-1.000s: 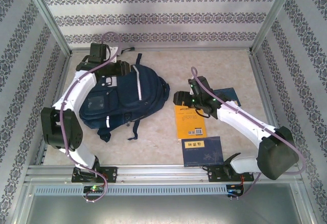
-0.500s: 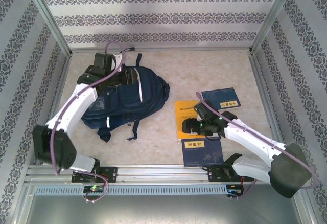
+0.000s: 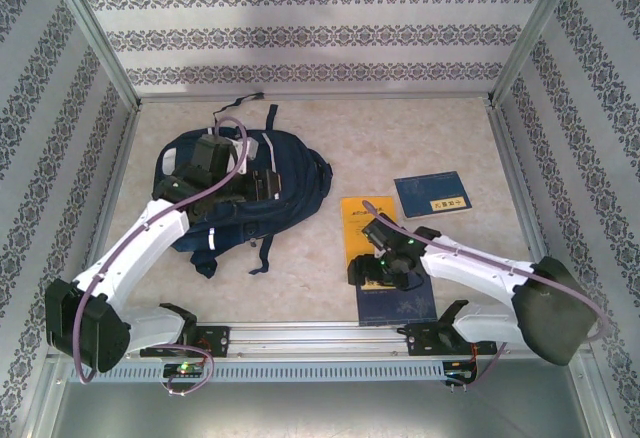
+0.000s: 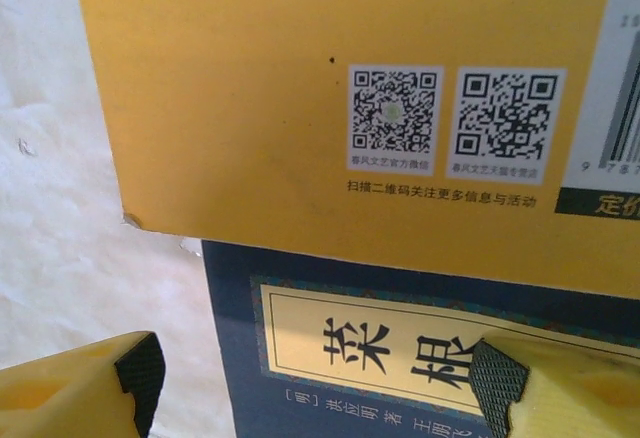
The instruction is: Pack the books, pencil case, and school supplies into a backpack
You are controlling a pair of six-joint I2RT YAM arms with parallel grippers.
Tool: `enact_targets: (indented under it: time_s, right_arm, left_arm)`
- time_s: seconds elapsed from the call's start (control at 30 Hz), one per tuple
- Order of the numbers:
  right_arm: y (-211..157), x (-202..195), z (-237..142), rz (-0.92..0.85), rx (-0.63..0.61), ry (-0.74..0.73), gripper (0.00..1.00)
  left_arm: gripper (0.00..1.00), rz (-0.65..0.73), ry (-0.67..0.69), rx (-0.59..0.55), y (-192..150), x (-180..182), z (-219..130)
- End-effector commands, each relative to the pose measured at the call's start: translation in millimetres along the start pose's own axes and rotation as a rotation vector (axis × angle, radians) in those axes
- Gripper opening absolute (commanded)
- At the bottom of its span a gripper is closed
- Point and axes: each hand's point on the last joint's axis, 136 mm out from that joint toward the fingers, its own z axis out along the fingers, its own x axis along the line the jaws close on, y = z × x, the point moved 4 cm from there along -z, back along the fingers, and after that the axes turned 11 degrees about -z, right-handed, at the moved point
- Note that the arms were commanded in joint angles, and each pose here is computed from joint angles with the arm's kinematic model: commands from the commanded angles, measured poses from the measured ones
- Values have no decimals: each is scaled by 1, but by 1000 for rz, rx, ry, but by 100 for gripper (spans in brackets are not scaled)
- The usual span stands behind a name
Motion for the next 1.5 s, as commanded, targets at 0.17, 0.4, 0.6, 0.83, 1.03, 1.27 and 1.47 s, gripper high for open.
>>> enact_targets:
  time_s: [0.17, 0.4, 0.6, 0.83, 1.03, 1.27, 1.47]
  right_arm:
    - [48, 22, 25, 19, -72, 65, 84]
    - [101, 55, 25, 1, -129, 152, 83]
    - [117, 72, -24, -50, -233, 301, 82]
    - [104, -21, -48, 87, -302, 112, 82]
    - [84, -57, -34, 202, -259, 58, 86]
    - [58, -61, -18, 236, -209, 141, 85]
    - [53, -48, -11, 241, -198, 263, 76]
  left_arm:
    - [54, -38, -13, 34, -19, 4, 8]
    - [54, -74, -22, 97, -40, 3, 23]
    - [54, -17, -33, 195, -74, -9, 33]
    - [54, 84, -37, 326, -122, -21, 55]
    - [54, 42, 6, 365, -139, -4, 81]
    - [54, 29, 71, 408, -149, 14, 112]
    - [51, 3, 73, 437, -155, 19, 133]
